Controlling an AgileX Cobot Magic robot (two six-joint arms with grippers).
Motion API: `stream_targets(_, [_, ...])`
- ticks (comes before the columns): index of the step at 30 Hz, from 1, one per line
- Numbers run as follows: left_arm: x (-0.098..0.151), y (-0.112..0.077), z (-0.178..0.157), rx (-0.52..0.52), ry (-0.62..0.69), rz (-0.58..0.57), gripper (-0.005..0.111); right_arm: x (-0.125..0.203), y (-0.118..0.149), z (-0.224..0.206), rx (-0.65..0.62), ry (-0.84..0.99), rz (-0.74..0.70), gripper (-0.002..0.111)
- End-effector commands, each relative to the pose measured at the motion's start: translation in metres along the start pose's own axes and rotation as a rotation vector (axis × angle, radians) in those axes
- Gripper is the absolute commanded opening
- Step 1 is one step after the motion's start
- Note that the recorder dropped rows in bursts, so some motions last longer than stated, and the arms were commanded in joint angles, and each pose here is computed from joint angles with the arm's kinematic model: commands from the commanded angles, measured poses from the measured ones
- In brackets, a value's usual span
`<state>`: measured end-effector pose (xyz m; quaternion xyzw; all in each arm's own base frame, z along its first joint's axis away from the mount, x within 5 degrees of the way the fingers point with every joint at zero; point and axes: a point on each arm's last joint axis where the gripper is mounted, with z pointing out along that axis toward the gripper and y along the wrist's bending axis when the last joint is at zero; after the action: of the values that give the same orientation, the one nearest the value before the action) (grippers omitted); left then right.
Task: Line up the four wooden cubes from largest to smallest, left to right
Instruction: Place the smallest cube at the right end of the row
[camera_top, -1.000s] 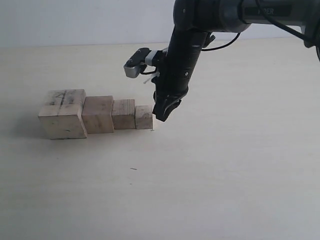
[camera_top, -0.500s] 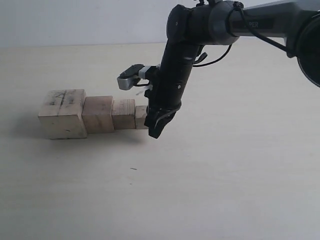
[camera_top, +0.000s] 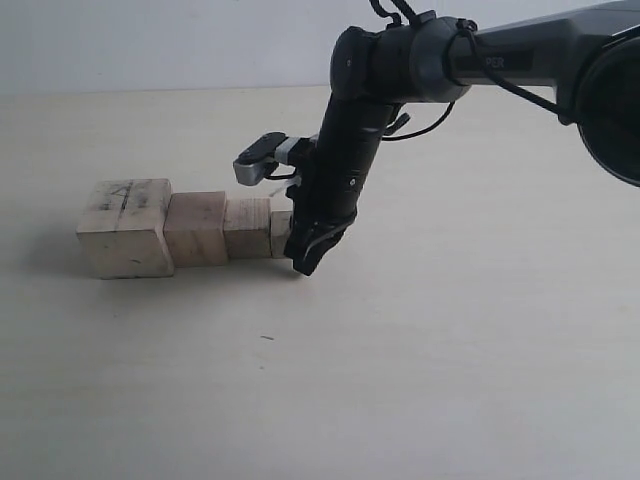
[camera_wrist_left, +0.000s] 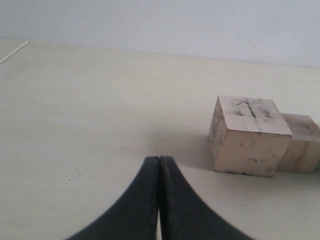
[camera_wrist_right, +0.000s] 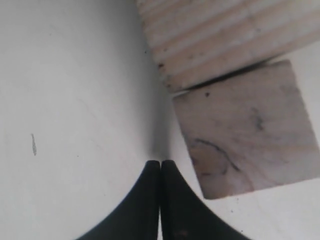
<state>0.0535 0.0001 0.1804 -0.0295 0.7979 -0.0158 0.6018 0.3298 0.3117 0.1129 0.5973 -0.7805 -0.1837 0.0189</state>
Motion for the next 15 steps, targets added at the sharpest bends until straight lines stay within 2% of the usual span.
stream_targets(1, [-0.0010,-0.0004,-0.0005,0.006,-0.014,-0.007,0.000,-0.0021,-0.0015,-0.0009,0.026,-0.022,-0.007,0.000])
stream_targets(15, [-0.0010,-0.0004,-0.0005,0.006,-0.014,-0.007,0.000,-0.0043,-0.0012,-0.0010,0.023,-0.047,0.003,0.000])
